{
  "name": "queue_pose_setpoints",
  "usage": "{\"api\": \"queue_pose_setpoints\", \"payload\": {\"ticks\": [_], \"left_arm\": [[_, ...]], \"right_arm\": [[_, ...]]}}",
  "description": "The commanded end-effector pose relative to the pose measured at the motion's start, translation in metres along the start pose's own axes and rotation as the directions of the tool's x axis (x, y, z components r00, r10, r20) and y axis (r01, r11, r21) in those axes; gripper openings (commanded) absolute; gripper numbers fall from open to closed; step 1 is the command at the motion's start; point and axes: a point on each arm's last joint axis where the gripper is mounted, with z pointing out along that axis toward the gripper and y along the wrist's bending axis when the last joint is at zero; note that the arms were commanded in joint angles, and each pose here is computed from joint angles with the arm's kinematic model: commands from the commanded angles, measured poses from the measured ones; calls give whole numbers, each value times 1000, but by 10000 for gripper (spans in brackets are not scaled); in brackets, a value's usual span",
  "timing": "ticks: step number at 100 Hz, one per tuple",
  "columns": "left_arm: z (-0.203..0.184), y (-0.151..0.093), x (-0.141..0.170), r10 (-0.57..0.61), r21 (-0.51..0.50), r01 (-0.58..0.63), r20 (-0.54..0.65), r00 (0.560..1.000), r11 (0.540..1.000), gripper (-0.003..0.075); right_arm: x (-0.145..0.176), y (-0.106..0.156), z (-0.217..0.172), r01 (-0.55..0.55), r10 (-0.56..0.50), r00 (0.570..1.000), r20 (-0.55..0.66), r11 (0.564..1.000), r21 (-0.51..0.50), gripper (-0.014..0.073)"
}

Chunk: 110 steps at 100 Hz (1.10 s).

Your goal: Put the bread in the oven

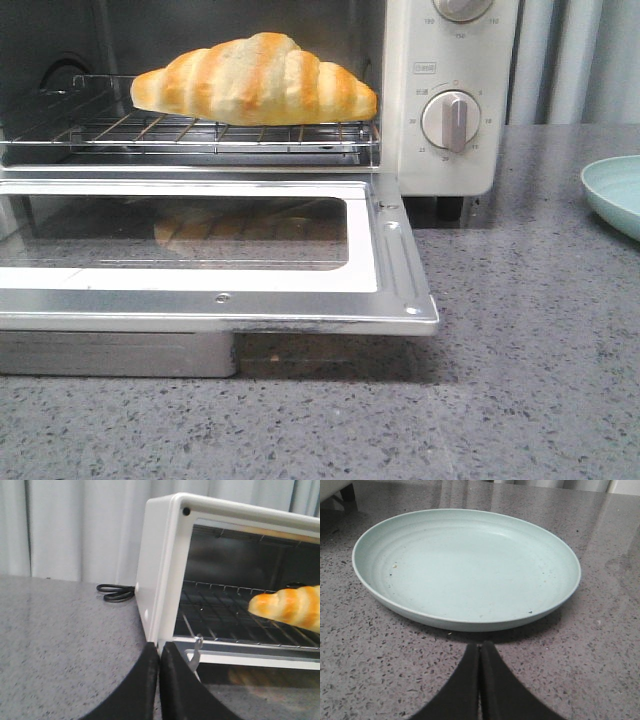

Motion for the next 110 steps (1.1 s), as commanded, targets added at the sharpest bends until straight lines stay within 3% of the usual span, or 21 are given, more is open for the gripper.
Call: {"api": "queue_pose_setpoints", "payload": {"ticks": [1, 15, 21, 40, 72, 110], "left_arm": [[-3, 2, -6, -39, -42, 43, 78, 996, 998, -21], [-2, 10, 8, -78, -158, 88, 71, 994, 983, -21], [-2, 11, 11, -48, -187, 53, 29, 998, 981, -21], [-2, 11, 13, 75, -189, -77, -15, 997, 979, -21], [-4, 11, 34, 52, -167, -94, -243, 969, 982, -21], [-4, 11, 34, 60, -167, -103, -242, 968, 981, -21]], "right_arm": [[0, 0, 0, 1, -1, 999, 40, 1000, 3, -70], [0, 0, 0, 1, -1, 999, 40, 1000, 3, -70], [0, 0, 0, 1, -1, 999, 40, 1000, 3, -69], [0, 0, 0, 1, -1, 999, 40, 1000, 3, -69], [0, 0, 0, 1, -1, 999, 40, 1000, 3, -69], [0, 0, 0, 1, -1, 999, 40, 1000, 3, -69]]}}
